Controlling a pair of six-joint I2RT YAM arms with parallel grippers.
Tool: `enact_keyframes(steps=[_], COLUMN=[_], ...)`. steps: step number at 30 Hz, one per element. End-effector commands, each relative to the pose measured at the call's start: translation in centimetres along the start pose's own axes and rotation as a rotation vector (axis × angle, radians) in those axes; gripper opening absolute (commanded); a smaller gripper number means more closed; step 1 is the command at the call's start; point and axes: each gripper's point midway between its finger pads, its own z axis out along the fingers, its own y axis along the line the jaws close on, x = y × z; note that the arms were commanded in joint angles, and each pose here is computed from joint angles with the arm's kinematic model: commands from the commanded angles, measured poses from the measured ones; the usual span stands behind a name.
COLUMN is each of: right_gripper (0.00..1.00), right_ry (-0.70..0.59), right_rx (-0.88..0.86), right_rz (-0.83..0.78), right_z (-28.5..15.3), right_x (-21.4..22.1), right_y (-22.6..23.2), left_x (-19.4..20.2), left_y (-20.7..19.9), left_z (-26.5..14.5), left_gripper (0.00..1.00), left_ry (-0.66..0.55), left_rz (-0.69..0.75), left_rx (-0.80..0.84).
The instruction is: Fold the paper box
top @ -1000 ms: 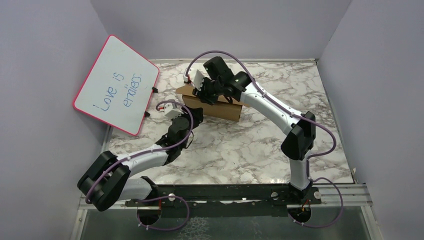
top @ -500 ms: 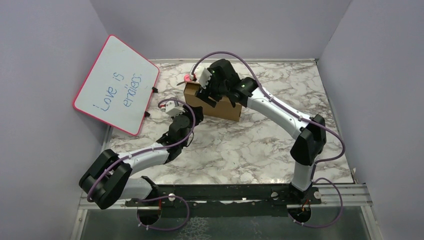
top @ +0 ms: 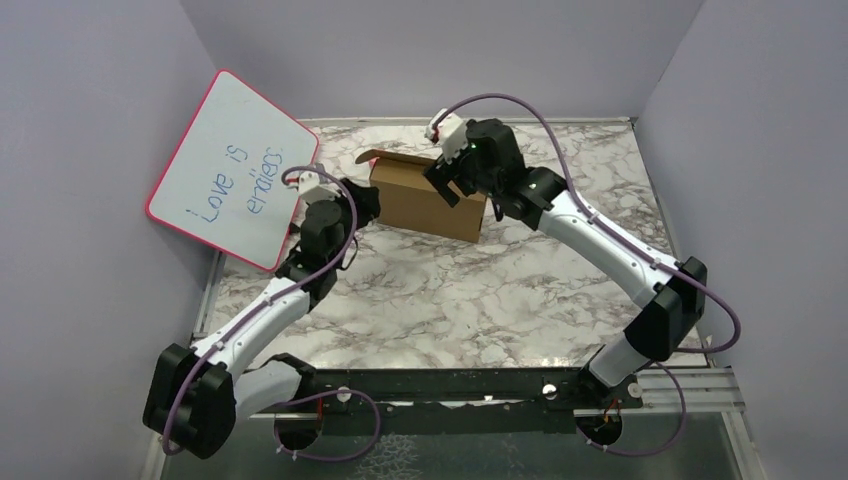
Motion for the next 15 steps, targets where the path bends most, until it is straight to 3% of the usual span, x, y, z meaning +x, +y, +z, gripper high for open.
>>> enact_keyframes(steps=[1,7,15], right_gripper=[0.90,0.90,0.86], right_ry=[-0.051,0.005,0.072], right_rx=[0.131,0.169,0.175], right_rz=[0.151,0.233,0.326], right_z=[-2.6,-3.8,-4.2], right_x=[-0.6,2.9,6.8], right_y=[-4.0,-5.9,-6.2], left_x=[-1.5,-5.5,-7.0], left_y=[0.3,1.2,1.0], left_z=[-0.4,1.2,3.9], left_gripper=[0.61,0.66,0.69], left_ry=[0.133,0.222,0.340], left_rz=[0.119,0.306,0.428], left_rx=[0.000,-0.009,0.145])
